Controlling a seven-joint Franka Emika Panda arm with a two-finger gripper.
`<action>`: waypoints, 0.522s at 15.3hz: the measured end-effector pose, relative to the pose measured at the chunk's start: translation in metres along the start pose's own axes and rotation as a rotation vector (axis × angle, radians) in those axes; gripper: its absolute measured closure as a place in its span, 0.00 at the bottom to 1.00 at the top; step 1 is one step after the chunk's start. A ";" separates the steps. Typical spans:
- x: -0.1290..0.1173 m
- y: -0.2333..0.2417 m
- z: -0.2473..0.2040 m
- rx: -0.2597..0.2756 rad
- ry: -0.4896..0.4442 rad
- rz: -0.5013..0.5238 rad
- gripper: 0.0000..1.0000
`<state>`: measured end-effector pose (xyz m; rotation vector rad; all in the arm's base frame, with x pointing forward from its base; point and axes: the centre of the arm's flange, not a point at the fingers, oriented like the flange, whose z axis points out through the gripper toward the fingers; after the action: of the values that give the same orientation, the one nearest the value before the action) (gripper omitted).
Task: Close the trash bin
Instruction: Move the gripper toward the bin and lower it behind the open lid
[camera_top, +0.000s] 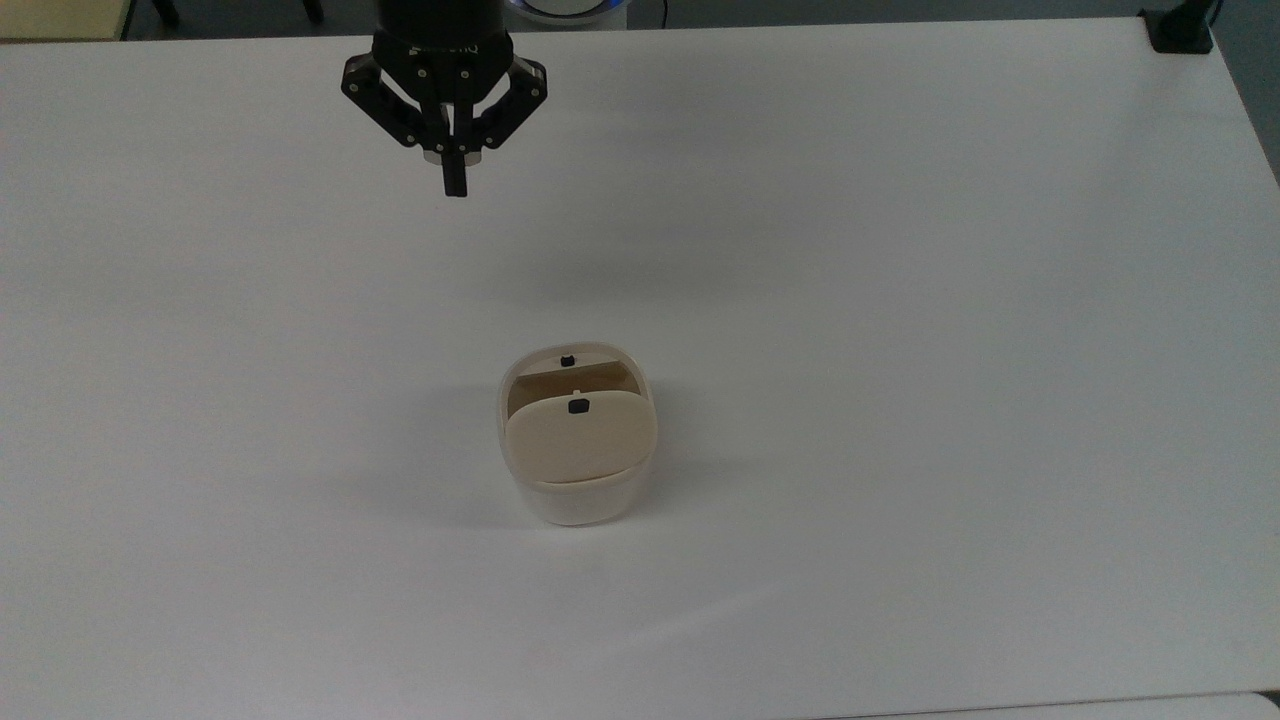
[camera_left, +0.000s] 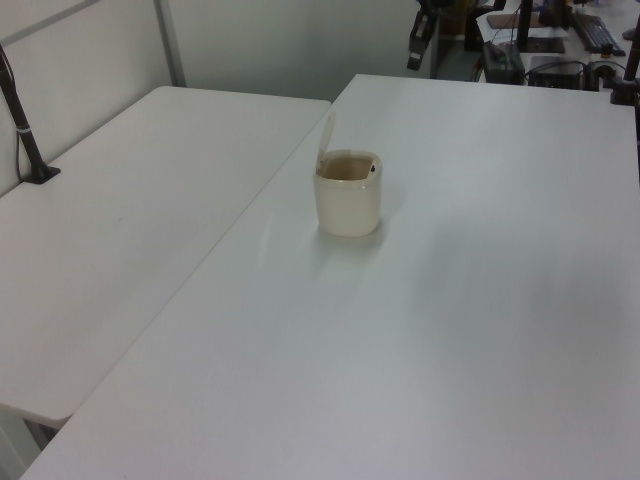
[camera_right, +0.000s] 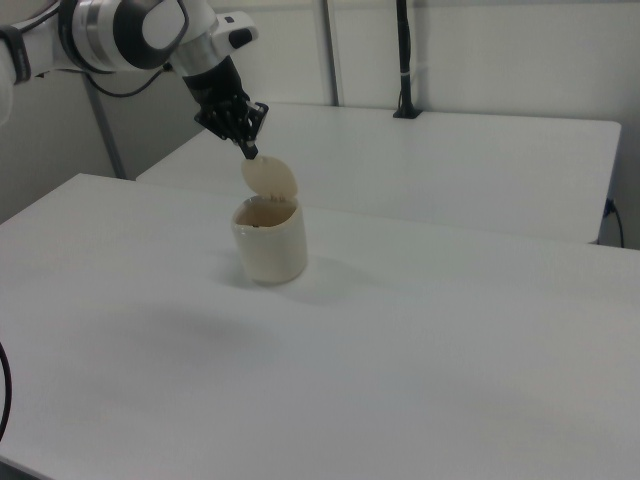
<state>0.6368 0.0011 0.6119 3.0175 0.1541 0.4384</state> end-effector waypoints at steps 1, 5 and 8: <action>0.002 -0.002 -0.002 0.005 0.022 0.000 0.99; 0.011 -0.007 -0.012 0.027 0.100 0.005 0.99; 0.016 -0.026 -0.015 0.035 0.137 -0.022 0.99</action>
<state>0.6458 0.0295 0.6286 3.0165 0.2061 0.6470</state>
